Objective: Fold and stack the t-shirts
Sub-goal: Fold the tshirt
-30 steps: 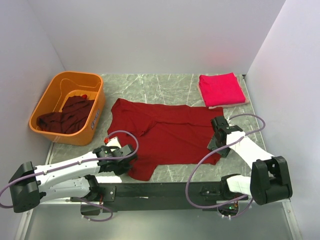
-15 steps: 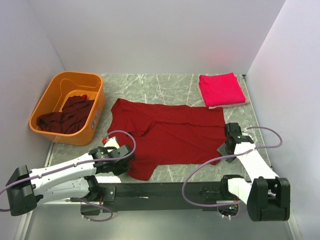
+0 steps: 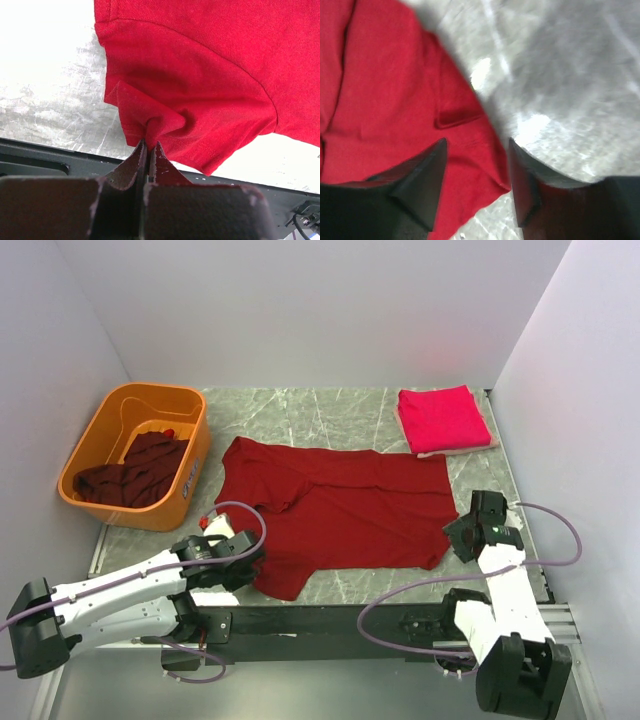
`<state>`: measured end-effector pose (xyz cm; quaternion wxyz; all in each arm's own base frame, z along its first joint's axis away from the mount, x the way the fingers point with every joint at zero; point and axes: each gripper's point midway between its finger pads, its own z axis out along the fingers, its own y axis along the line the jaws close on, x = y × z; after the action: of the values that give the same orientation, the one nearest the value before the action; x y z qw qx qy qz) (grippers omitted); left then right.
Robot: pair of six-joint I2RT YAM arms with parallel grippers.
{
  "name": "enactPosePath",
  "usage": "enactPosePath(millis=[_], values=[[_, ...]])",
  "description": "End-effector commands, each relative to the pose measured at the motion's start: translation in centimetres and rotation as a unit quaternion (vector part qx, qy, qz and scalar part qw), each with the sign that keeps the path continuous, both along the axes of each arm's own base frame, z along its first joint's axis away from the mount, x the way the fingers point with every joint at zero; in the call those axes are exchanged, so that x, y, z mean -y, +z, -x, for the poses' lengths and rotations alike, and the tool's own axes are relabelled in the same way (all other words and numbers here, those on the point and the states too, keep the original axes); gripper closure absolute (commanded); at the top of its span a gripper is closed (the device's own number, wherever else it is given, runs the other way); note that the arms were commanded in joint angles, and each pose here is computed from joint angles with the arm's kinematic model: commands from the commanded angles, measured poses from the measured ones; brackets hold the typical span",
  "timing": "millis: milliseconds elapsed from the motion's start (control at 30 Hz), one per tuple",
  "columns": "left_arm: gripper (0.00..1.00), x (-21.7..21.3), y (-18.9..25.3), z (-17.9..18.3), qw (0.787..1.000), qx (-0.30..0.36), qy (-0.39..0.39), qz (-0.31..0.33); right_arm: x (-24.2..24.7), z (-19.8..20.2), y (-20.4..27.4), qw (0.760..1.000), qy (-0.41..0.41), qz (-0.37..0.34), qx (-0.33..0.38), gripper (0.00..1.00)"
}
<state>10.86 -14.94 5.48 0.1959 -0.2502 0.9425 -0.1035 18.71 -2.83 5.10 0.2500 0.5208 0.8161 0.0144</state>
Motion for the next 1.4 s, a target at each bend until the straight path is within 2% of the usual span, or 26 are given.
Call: enactPosePath(millis=[0, 33, 200, 300, 367, 500, 633, 733, 800, 833, 867, 933, 1133, 1233, 1367], values=[[0.99, -0.7, 0.0, -0.5, 1.000, 0.010, 0.016, -0.009, -1.5, -1.5, 0.6, 0.998, 0.054, -0.031, 0.023, 0.46], [0.99, -0.7, 0.0, -0.6, 1.000, 0.013, 0.013, -0.009, -2.3, -1.8, 0.5, 0.996, 0.077, -0.045, 0.027, 0.52], [0.99, -0.7, 0.1, -1.0, 1.000, 0.015, 0.015, -0.013, -2.0, -0.9, -1.8, 0.994, 0.094, -0.041, -0.035, 0.53], [0.99, -0.7, 0.0, -0.9, 1.000, 0.012, 0.016, -0.012, -2.1, -1.0, -2.6, 0.993, 0.096, -0.045, -0.042, 0.61], [0.99, -0.7, 0.2, -1.0, 1.000, 0.013, 0.020, -0.010, -1.9, -0.6, -2.6, 0.993, 0.095, -0.042, -0.052, 0.61], [0.99, -0.6, 0.3, -1.2, 1.000, 0.016, 0.021, -0.010, -0.2, 0.1, -2.2, 0.995, 0.070, 0.000, -0.067, 0.56], [0.99, -0.8, 0.3, -1.4, 0.999, 0.009, 0.021, -0.022, -0.2, 0.3, -2.7, 0.996, 0.054, -0.002, -0.065, 0.49], [0.99, -0.6, 0.2, -1.6, 0.999, 0.009, 0.018, -0.024, -1.1, 0.4, -3.8, 0.995, 0.063, -0.027, -0.066, 0.50], [0.99, -0.5, 0.1, -1.7, 0.999, 0.007, 0.016, -0.028, -1.8, 0.1, -4.1, 0.995, 0.068, -0.045, -0.058, 0.60], [0.99, -0.5, 0.2, -1.6, 0.999, 0.005, 0.015, -0.029, -1.8, 0.1, -4.1, 0.995, 0.065, -0.045, -0.056, 0.76], [0.99, -0.6, 0.1, -1.6, 0.999, 0.003, 0.016, -0.034, -1.8, 0.0, -3.9, 0.995, 0.066, -0.043, -0.053, 0.85], [0.99, -0.6, 0.1, -1.6, 0.999, 0.002, 0.015, -0.034, -1.3, -0.7, -2.5, 0.997, 0.060, -0.031, -0.028, 0.95], [0.99, -0.2, 0.9, -2.2, 0.999, 0.017, 0.007, -0.029, 0.1, -0.5, 2.0, 0.999, 0.022, 0.011, 0.025, 1.00], [0.99, -0.3, 1.2, -2.3, 0.999, 0.020, 0.003, -0.031, 0.2, 0.4, 2.9, 1.000, 0.014, 0.015, 0.022, 1.00], [0.99, -0.4, 1.3, -2.1, 0.999, 0.024, 0.005, -0.021, -0.4, 2.5, 2.7, 0.999, 0.016, -0.001, -0.030, 1.00]])
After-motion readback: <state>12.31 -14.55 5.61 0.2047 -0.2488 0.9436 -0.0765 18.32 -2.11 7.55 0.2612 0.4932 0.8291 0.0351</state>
